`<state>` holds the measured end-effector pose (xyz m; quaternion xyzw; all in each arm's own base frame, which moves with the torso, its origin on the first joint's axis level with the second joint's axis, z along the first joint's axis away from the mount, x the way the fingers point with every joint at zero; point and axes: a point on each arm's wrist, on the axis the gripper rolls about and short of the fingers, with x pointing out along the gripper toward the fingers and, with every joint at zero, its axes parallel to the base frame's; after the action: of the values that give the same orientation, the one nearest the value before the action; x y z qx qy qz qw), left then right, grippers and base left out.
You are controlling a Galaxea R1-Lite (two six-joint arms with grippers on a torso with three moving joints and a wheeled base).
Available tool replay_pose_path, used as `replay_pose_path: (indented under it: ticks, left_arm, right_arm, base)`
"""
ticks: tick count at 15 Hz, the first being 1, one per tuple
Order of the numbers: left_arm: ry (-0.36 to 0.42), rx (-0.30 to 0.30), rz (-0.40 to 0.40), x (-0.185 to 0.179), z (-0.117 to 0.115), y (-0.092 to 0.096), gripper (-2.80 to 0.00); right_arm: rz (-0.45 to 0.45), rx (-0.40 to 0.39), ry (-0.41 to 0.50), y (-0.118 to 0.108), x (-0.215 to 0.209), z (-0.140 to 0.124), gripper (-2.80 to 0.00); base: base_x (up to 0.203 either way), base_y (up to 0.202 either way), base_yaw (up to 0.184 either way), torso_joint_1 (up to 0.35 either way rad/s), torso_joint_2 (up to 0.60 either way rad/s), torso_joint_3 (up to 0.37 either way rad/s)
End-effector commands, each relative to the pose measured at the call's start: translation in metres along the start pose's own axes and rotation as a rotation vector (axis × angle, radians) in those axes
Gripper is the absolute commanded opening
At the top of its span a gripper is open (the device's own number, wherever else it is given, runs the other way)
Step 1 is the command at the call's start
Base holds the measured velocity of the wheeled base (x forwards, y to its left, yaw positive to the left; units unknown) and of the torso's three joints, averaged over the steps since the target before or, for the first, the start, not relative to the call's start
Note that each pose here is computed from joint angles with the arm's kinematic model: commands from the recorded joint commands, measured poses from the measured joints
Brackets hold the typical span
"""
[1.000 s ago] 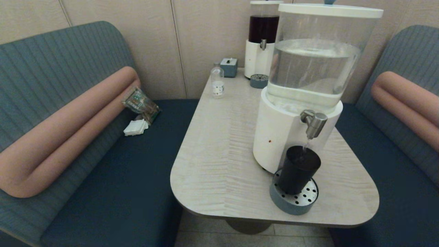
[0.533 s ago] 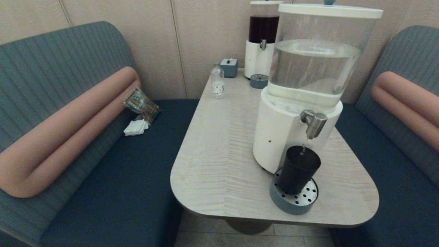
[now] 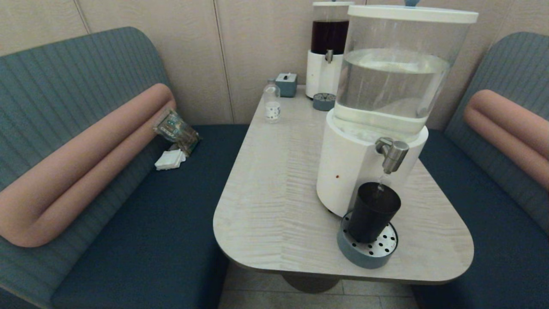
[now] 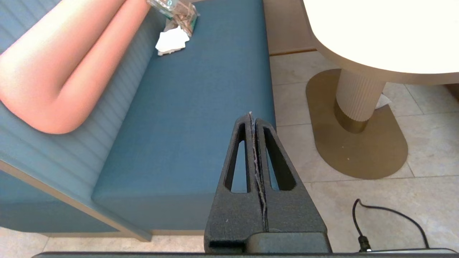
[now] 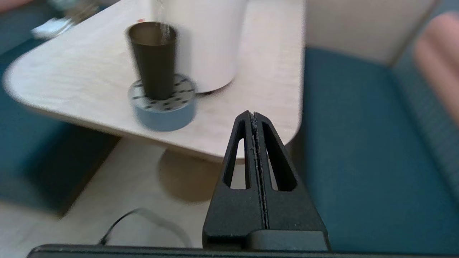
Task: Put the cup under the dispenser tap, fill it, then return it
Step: Turn off the faucet
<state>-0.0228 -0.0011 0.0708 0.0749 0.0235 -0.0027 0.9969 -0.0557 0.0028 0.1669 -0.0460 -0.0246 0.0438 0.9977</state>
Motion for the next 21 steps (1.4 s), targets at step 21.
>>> replay_pose_path:
  ticks: [21]
  left_arm:
    - [-0.008,0.068,-0.027,-0.001,0.002,0.000,-2.80]
  right_arm:
    - [-0.074,0.033,0.032,0.003,0.029,-0.093,-2.80]
  base:
    - [0.000,0.000,0.000,0.000,0.00,0.000]
